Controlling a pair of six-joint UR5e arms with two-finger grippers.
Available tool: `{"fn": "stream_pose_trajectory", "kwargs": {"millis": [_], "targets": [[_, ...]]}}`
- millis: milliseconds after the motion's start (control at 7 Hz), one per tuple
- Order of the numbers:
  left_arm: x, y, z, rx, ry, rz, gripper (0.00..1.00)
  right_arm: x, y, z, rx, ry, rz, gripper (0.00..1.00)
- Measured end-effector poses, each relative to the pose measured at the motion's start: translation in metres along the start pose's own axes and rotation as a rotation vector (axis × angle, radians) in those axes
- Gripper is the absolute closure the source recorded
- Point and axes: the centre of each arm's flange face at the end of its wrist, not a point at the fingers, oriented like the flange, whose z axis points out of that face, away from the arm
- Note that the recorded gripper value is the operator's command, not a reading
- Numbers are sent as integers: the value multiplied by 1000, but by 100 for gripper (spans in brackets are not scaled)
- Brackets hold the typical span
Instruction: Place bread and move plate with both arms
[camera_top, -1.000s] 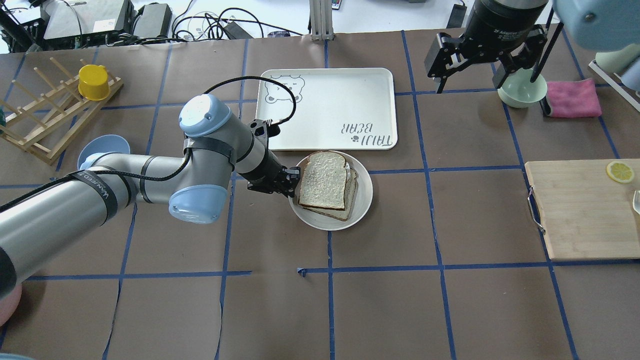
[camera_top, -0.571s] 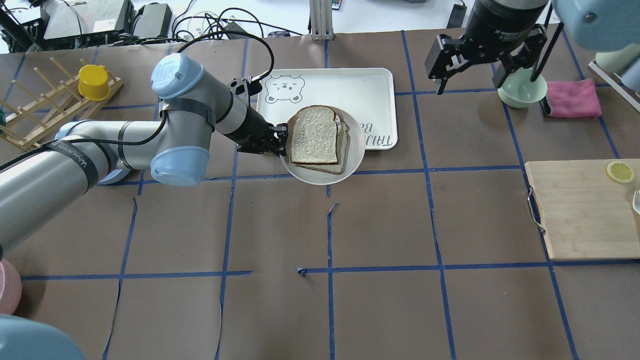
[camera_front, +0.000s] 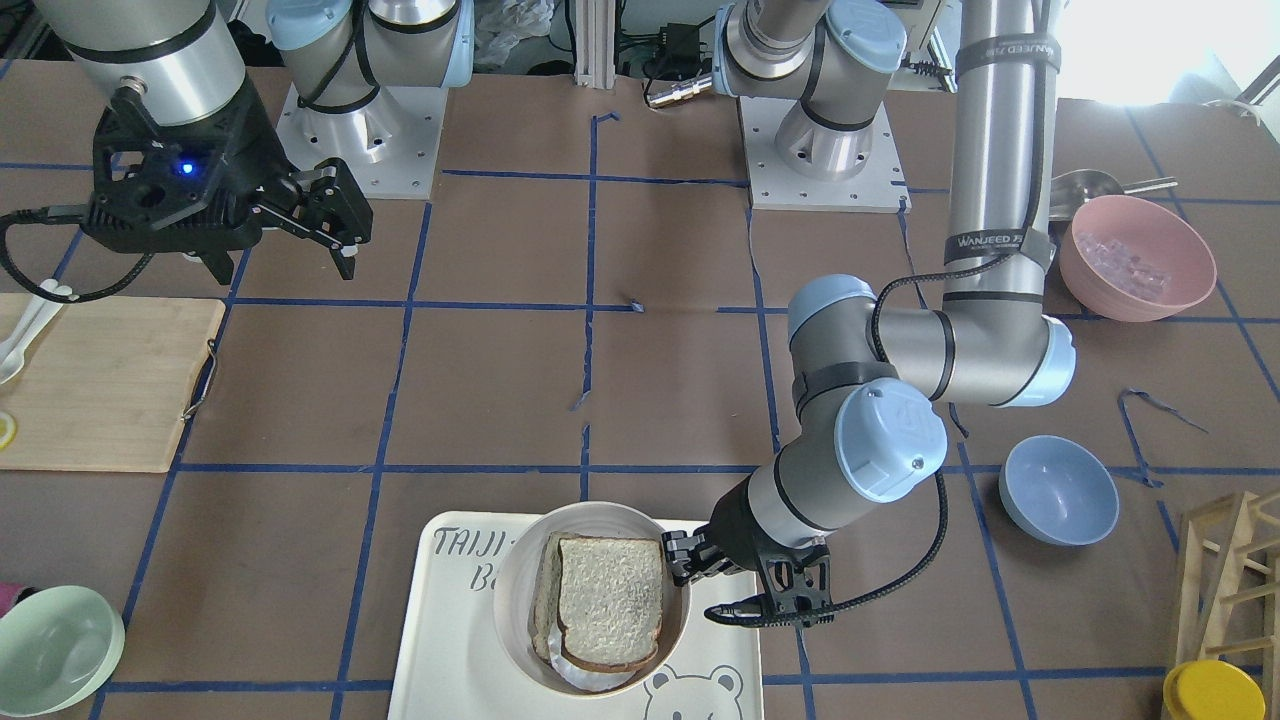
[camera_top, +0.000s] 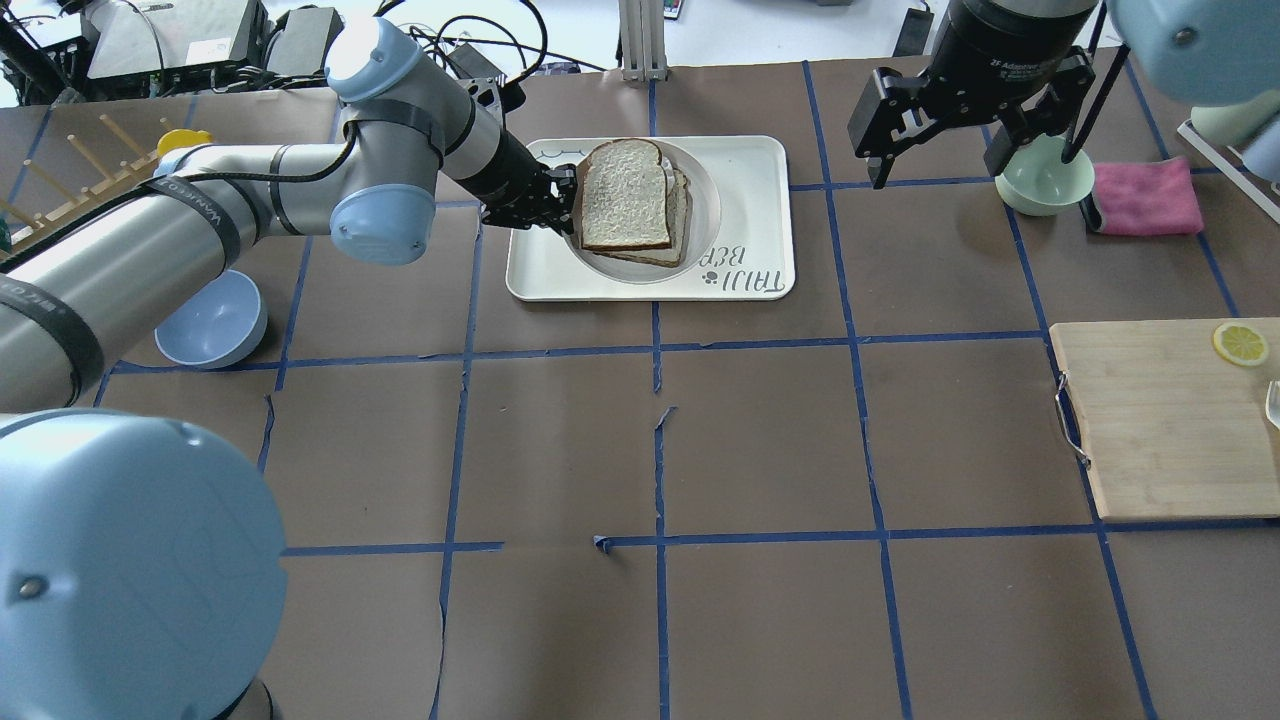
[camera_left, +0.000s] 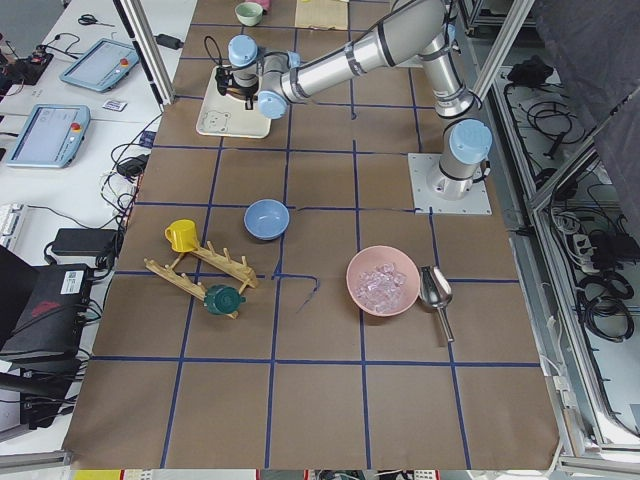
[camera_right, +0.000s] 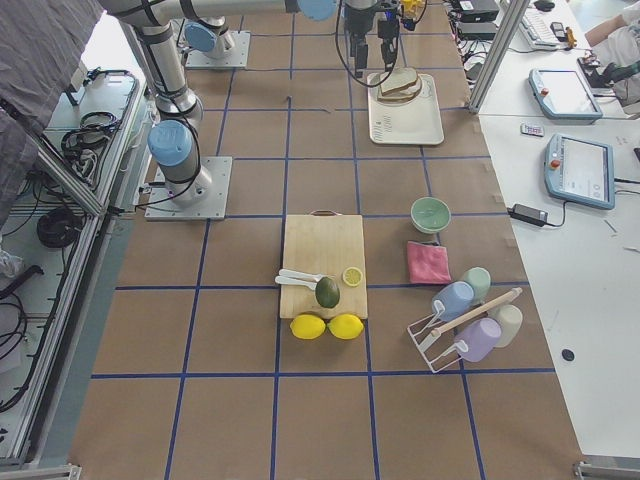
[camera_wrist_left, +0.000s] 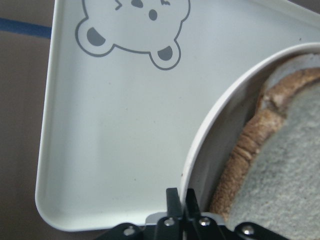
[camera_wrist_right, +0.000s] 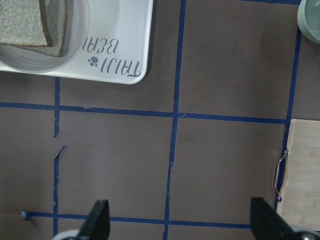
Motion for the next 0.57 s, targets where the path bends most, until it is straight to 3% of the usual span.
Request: {"fn": "stream_pose_trajectory", "kwargs": {"millis": [143, 286, 571], "targets": [[-4, -10, 16, -10, -2, -13, 66, 1, 0, 0, -1, 1, 3, 0], [-7, -13, 24, -15, -2, -17, 1, 2, -1, 0, -1, 2, 4, 0], [-5, -13, 19, -14, -1, -17, 0, 3, 0, 1, -4, 3, 7, 0]]}}
